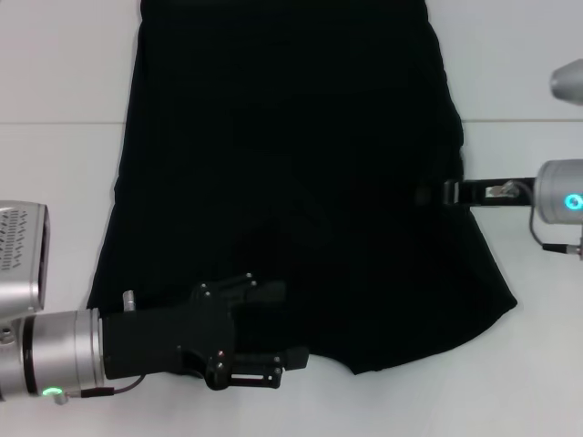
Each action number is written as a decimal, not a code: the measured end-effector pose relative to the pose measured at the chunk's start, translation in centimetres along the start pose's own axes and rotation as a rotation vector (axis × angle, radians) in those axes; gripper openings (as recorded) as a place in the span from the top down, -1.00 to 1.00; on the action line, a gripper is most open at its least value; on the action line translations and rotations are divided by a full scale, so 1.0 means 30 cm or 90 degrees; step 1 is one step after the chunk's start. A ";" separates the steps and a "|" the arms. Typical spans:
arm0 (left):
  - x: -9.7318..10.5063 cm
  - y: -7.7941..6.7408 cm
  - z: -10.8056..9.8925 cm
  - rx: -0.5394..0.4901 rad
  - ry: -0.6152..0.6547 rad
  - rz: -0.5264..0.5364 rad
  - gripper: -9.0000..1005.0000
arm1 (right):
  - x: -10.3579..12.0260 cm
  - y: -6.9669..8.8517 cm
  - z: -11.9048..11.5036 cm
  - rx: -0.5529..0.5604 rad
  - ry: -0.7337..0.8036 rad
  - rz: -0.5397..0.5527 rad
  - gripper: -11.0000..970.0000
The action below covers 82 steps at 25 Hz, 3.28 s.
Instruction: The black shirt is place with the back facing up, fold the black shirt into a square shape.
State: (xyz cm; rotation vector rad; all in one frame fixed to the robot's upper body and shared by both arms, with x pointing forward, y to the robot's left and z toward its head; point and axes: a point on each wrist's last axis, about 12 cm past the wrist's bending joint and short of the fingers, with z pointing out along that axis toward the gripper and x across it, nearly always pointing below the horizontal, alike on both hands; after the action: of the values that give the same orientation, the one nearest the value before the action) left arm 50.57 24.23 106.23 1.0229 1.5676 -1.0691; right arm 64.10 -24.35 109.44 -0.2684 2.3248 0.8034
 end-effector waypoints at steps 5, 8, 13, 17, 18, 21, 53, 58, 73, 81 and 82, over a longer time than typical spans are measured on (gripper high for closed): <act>0.003 -0.002 -0.012 -0.007 -0.008 -0.010 -0.80 | -0.003 0.036 0.026 -0.011 0.025 -0.010 0.74; 0.004 -0.001 -0.020 -0.015 -0.012 -0.017 -0.80 | -0.004 0.051 0.037 -0.015 0.029 -0.007 0.71; 0.003 0.003 -0.034 -0.028 -0.019 -0.043 -0.80 | -0.010 0.058 0.031 -0.030 0.016 0.001 0.67; 0.005 0.004 -0.061 -0.051 -0.038 -0.056 -0.80 | -0.014 0.069 0.003 -0.085 -0.015 0.007 0.64; 0.005 0.004 -0.067 -0.055 -0.042 -0.059 -0.80 | -0.013 0.073 -0.004 -0.103 -0.024 0.003 0.63; 0.004 0.013 -0.105 -0.085 -0.057 -0.091 -0.80 | -0.002 0.081 -0.023 -0.147 -0.045 -0.006 0.29; 0.122 0.089 -0.362 -0.397 0.146 -0.088 -0.80 | 0.072 0.105 -0.022 -0.211 -0.118 -0.007 -0.77; 0.133 0.099 -0.332 -0.393 0.173 -0.075 -0.80 | 0.068 0.103 -0.023 -0.210 -0.124 -0.004 -0.77; 0.136 0.104 -0.329 -0.397 0.186 -0.071 -0.24 | 0.065 0.100 -0.028 -0.210 -0.127 -0.002 -0.76; 0.143 0.097 -0.334 -0.402 0.180 -0.080 0.50 | 0.071 0.085 -0.040 -0.206 -0.127 0.001 -0.76; 0.143 0.096 -0.333 -0.402 0.179 -0.080 0.60 | 0.072 0.082 -0.043 -0.206 -0.127 0.001 -0.76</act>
State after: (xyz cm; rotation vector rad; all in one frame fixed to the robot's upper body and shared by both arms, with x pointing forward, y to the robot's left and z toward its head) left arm 50.02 35.09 103.29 0.6575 2.0391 -0.4531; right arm 60.84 -23.14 109.98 -0.3096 2.0056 1.1527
